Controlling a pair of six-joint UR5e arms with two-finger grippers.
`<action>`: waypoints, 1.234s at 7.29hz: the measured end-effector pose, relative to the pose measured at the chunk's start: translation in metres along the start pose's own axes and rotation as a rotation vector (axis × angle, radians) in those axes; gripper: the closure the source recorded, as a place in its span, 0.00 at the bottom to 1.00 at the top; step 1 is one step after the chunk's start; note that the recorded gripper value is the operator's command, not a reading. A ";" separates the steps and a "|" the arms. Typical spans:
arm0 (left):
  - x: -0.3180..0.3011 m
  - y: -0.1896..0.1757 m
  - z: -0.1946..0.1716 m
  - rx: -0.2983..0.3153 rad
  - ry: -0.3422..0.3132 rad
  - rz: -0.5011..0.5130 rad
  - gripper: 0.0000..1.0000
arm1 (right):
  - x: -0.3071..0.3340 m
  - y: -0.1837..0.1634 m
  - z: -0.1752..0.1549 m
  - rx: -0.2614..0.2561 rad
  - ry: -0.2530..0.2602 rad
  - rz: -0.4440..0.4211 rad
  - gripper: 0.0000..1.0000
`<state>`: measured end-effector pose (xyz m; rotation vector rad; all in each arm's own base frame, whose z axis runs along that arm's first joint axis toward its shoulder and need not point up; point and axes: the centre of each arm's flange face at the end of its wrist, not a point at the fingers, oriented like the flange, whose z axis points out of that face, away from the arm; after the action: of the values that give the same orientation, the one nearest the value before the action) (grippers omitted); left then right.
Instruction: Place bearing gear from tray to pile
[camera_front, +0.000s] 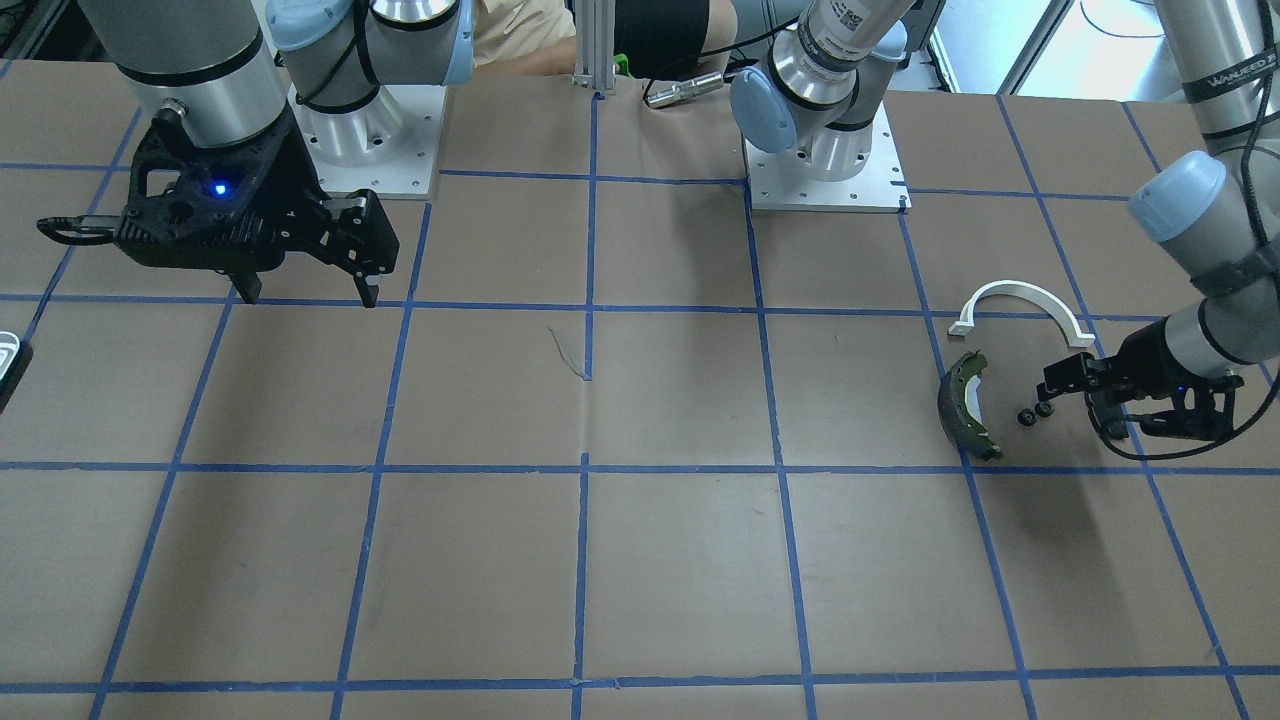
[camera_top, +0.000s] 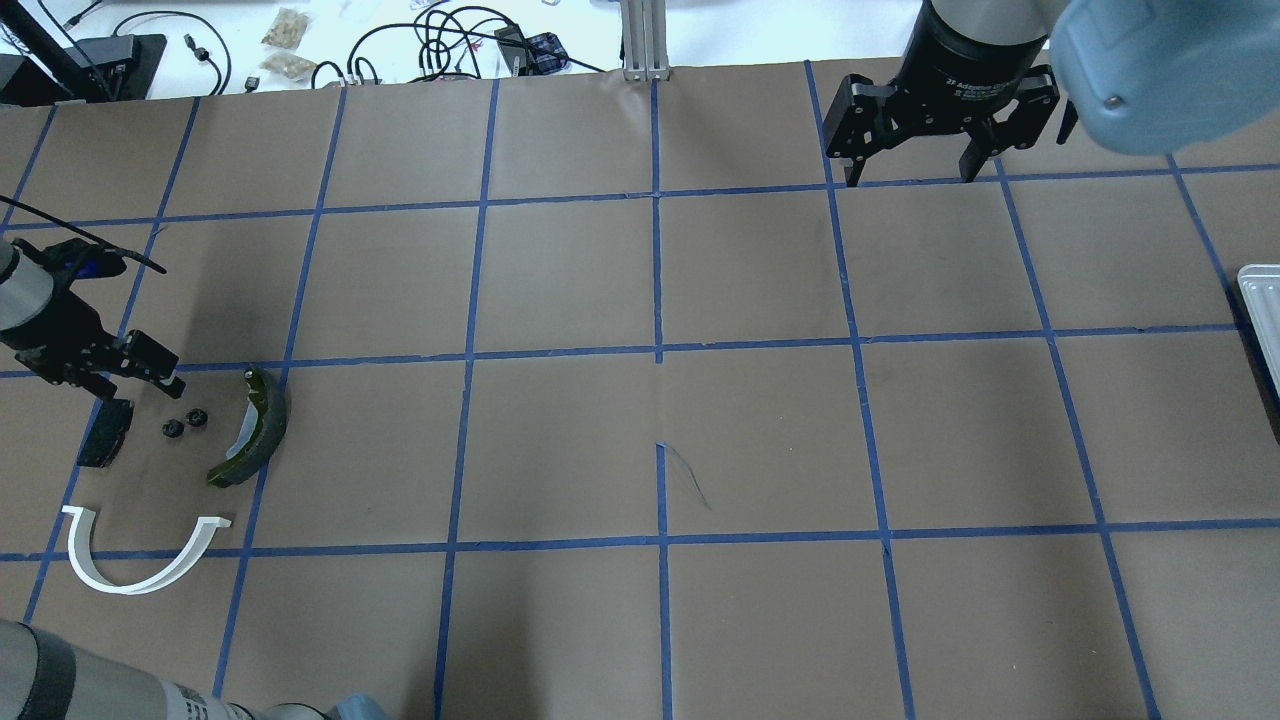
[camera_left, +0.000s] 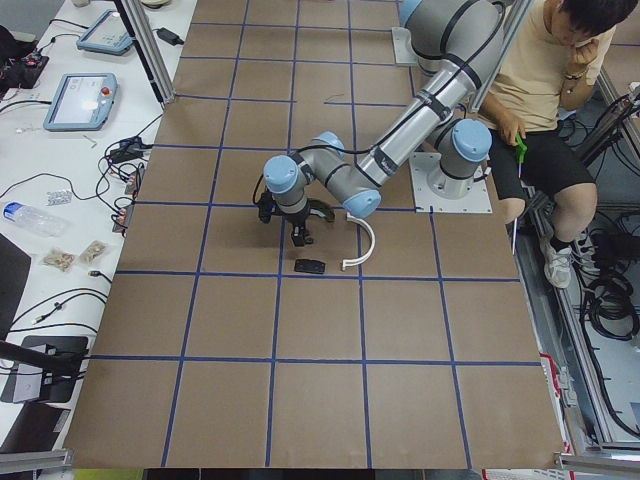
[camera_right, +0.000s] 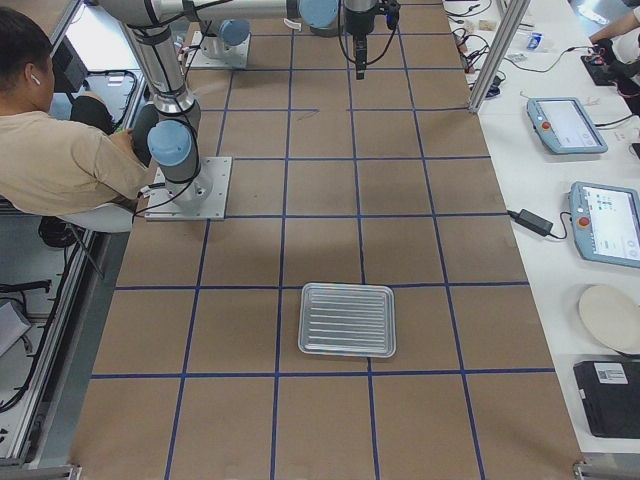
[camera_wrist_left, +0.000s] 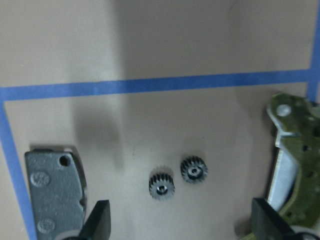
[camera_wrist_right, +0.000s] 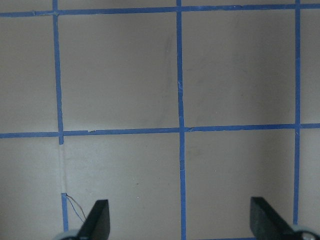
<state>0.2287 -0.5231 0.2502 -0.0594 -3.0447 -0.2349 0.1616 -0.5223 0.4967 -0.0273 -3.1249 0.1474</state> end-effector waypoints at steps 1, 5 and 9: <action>0.026 -0.015 -0.039 0.010 -0.015 0.026 0.00 | 0.000 0.000 0.000 0.000 0.000 0.000 0.00; 0.194 -0.036 -0.159 0.094 -0.052 0.009 0.00 | 0.000 0.000 0.000 0.001 0.001 0.000 0.00; 0.325 -0.009 -0.172 0.125 -0.044 0.037 0.00 | -0.001 0.001 0.001 -0.002 0.001 -0.002 0.00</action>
<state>-0.0812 -0.5483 0.4473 -0.1136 -3.0906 -0.0413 0.1625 -0.5214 0.4959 -0.0242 -3.1243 0.1447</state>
